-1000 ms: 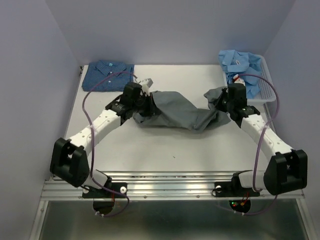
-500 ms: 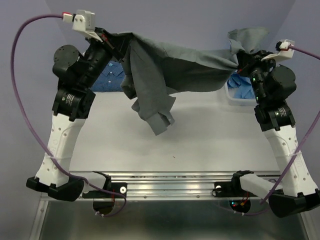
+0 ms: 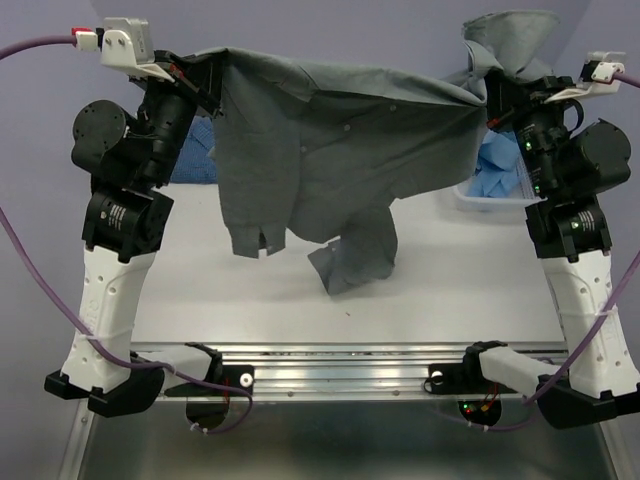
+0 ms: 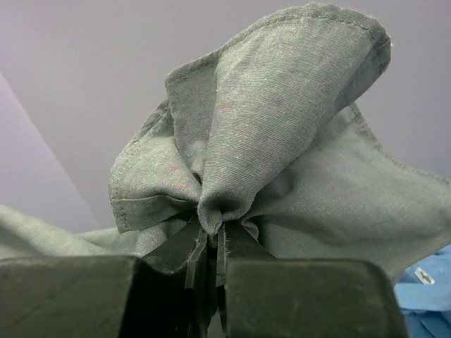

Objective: Fold and stack the long sleeve shirts
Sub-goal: Flatten the shirt out

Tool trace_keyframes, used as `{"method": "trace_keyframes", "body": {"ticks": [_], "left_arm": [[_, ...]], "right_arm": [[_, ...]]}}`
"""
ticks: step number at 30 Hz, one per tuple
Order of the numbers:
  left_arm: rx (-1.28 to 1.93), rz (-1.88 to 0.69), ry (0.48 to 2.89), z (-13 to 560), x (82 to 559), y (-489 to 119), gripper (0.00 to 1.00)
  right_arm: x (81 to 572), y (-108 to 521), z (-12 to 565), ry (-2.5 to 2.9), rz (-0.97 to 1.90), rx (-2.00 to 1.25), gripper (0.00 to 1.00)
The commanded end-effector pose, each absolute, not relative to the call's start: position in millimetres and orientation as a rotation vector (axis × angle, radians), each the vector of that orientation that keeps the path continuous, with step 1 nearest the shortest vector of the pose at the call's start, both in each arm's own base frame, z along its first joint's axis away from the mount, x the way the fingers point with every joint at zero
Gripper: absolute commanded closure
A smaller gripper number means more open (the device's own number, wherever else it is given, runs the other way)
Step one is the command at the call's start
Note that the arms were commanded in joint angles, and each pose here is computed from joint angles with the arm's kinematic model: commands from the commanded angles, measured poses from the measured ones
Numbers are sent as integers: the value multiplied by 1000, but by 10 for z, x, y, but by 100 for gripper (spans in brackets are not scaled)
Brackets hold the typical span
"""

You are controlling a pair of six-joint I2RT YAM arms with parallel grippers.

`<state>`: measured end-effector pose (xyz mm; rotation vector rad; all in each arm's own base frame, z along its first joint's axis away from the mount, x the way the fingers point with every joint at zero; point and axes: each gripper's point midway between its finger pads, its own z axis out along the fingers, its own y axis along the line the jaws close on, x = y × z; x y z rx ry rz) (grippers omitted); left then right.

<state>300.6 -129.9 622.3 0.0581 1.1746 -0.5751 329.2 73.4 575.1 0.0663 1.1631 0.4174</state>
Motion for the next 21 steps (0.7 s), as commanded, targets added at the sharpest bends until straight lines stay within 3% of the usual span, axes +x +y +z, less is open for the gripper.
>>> {"method": "trace_keyframes", "body": {"ticks": [1,8,13,21], "left_arm": [[-31,-478,983,6813,2625,-890,100],[-45,-483,927,6862,2477,-817,100],[-112,-429,1071,6532,3190,-926,100],[-180,-402,1230,5964,4675,-862,100]], "right_arm": [[2967,727,6271,1004,422,-2,99],[2952,763,6131,1060,458,7,99],[3421,642,5763,1155,367,98,99],[4974,781,4837,1351,271,154,99]]}}
